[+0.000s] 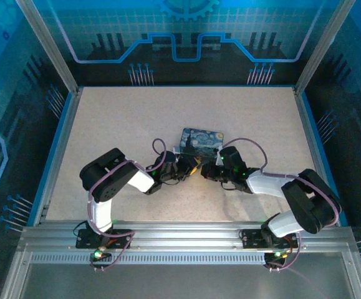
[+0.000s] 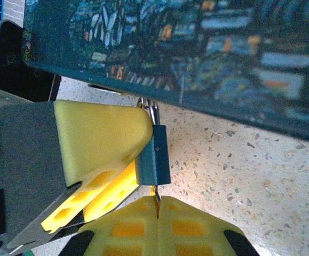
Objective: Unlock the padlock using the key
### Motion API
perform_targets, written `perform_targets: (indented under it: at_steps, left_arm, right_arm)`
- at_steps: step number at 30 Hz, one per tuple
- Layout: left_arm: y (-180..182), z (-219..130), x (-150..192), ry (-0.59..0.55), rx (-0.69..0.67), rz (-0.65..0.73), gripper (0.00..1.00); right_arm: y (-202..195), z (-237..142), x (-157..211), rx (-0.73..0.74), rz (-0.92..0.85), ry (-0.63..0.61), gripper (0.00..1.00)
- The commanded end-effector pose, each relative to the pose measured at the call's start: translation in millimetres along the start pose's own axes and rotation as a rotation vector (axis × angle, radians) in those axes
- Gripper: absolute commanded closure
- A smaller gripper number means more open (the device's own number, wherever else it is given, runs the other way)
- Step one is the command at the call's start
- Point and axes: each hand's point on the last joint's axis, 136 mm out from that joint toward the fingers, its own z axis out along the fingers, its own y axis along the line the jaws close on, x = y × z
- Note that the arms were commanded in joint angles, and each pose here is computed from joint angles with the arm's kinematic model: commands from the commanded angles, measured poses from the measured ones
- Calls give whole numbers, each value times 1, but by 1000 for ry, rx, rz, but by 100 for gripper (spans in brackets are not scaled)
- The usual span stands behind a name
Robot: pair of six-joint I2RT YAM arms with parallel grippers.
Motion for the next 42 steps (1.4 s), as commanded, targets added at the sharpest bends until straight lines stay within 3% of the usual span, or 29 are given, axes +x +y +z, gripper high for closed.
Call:
perform_targets:
  at_steps: [1,5,10,14,19,26,29,33,42]
  left_arm:
    - [-12,1,6,17,25,22,89]
    - [-16,-2,5,11,19,44,98]
    - [-18,-4,5,5,22,46,100]
    - [-20,-5,4,2,25,47,100]
    - [-24,-6,4,2,23,46,100]
    - [-29,-11,2,-12,9,36,100]
    - [-29,-13,0,-26,2,22,100]
    - [-33,-15,0,-31,16,2,100]
    - [-39,-18,-1,-34,15,-32,100]
  right_arm:
    - [3,-7,-2,-17,3,-5,91]
    - [0,-11,-4,-14,-4,-18,78]
    - [-11,-24,-10,27,-29,-32,69]
    - [-7,-45,-25,59,-145,-91,63]
    - [18,-87,-51,85,-426,-239,56]
    - [65,-156,-66,100,-932,-556,30]
    - [78,-169,-54,96,-1163,-618,21]
    - [81,-166,-33,133,-1422,-573,19]
    - [55,-134,-10,396,-1857,-325,14]
